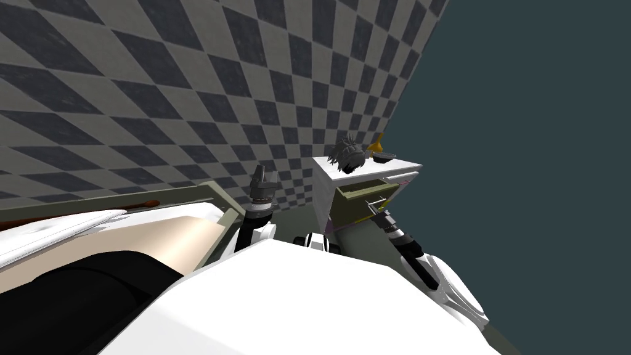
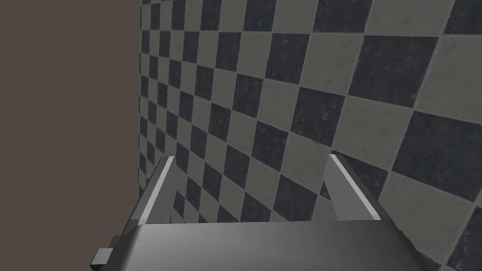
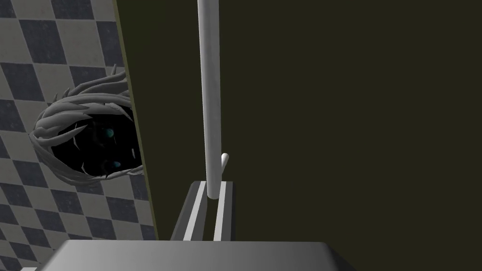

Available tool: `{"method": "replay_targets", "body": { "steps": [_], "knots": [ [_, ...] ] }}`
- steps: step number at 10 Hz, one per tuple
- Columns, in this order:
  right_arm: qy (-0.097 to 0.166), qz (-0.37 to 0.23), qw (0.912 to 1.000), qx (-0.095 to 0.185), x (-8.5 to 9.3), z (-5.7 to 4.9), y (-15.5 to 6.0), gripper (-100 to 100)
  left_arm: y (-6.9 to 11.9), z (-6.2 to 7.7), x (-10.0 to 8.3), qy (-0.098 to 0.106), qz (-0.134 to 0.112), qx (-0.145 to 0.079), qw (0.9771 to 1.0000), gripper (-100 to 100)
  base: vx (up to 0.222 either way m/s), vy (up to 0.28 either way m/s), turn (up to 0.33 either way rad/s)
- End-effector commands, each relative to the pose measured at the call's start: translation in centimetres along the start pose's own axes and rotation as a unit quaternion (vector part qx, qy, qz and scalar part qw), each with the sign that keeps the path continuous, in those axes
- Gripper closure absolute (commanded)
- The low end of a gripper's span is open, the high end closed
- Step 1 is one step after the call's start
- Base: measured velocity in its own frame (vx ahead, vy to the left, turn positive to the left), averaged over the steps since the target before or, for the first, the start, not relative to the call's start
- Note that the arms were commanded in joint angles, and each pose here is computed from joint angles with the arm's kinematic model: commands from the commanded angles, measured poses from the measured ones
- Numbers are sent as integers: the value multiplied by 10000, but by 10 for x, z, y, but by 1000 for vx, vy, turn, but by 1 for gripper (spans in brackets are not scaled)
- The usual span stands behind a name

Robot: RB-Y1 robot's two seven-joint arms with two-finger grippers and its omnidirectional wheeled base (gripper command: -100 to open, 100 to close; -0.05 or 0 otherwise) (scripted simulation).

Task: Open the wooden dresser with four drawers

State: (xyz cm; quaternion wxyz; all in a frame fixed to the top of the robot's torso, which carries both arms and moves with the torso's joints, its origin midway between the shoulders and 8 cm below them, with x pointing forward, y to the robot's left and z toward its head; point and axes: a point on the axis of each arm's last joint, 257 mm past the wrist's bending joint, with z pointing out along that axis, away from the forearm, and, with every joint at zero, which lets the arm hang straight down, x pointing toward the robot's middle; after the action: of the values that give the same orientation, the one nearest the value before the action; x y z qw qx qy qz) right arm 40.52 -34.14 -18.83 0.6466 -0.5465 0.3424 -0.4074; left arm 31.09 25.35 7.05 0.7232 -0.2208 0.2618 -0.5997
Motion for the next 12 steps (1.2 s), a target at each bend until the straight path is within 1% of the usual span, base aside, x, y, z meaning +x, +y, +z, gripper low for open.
{"method": "replay_targets", "body": {
  "steps": [1, 3, 4, 5, 10, 11, 12],
  "knots": [
    [-61, -9, 10000, 27, -2, -2, -4, 100, 0, 0, 0, 0, 0, 1, 10000, 0, -182, -101, -46],
    [-122, -17, 9999, 53, -4, -4, -9, 100, 0, 0, 0, 0, 0, 1, 10000, 0, -204, -87, -61],
    [-103, 10, 9999, 8, -5, -4, -3, 100, 0, 0, 0, 0, 0, 1, 10000, 0, -99, -45, -23],
    [-97, 31, 9999, -21, 3, -4, -10, -100, 0, 0, 0, 0, 0, 0, 10000, 0, -41, 9, -6],
    [-93, 49, 9999, -14, 23, 3, -36, -100, 0, 0, 0, 0, 0, 1, 10000, 0, -19, 36, 1],
    [-92, 56, 9999, -7, 30, 6, -46, -100, 0, 0, 0, 0, 0, 0, 10000, 0, -21, 37, 0],
    [-92, 60, 9999, -2, 33, 7, -52, -100, 0, 0, 0, 0, 0, 0, 10000, 0, -32, 47, 6]
  ]
}}
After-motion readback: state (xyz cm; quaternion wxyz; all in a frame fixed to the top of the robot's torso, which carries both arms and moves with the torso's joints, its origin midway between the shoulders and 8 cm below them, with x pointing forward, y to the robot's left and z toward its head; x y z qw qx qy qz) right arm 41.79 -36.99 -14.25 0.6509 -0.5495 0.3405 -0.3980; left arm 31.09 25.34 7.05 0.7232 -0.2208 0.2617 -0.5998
